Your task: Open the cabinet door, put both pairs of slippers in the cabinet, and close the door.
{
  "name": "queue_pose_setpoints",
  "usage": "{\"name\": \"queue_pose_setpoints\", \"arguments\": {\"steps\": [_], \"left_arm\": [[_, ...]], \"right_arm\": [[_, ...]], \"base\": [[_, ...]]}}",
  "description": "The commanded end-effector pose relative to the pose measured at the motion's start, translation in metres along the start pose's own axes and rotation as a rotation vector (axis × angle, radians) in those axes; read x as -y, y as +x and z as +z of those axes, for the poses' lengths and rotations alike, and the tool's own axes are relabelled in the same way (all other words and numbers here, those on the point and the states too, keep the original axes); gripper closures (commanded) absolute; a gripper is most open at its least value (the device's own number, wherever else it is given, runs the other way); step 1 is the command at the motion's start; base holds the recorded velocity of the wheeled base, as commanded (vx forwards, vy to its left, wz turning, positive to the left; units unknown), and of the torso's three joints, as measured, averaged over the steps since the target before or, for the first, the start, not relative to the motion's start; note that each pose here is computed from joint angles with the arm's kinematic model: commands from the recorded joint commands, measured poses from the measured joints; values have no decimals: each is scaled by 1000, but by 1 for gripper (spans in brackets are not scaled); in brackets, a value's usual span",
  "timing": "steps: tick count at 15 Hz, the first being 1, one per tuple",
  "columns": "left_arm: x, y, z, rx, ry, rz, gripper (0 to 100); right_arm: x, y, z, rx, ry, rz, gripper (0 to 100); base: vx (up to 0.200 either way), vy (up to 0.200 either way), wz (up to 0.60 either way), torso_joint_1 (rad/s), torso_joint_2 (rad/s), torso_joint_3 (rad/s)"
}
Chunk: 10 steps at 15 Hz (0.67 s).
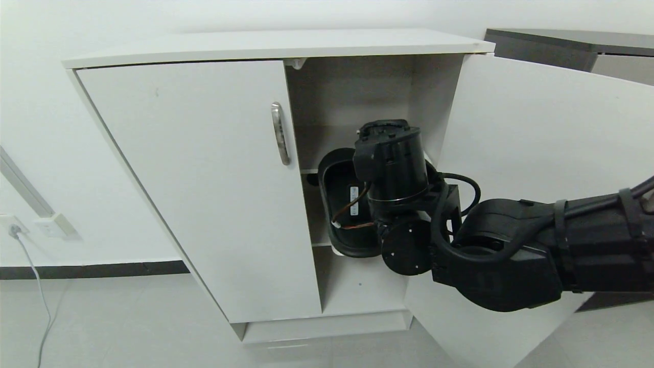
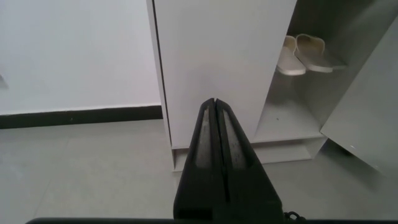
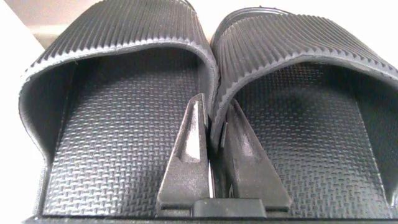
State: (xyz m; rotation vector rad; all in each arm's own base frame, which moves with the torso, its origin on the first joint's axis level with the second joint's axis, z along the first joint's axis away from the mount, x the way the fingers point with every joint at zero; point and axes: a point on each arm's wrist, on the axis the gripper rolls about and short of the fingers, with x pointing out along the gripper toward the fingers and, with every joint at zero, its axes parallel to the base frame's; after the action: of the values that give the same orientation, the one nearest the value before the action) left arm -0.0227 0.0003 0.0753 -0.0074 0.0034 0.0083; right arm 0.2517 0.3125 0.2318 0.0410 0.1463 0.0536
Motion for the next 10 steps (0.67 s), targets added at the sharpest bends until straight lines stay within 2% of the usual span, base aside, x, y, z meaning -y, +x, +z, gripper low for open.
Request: {"name": "queue_pose_setpoints", "arguments": {"steps": [1,4,10], "left_arm": [[0,0,0,0,0,1,100],[0,0,0,0,0,1,100],[0,0,0,0,-2,1,100]], "right_arm": [[0,0,1,2,-2,0,100],[0,0,-1,-1,-8,1,100],[-5,12,-15,-24,-38,-7,100]], "base": [[200,0,0,-2,-2,2],[200,0,0,1,-2,-2],[0,0,0,0,0,0]]}}
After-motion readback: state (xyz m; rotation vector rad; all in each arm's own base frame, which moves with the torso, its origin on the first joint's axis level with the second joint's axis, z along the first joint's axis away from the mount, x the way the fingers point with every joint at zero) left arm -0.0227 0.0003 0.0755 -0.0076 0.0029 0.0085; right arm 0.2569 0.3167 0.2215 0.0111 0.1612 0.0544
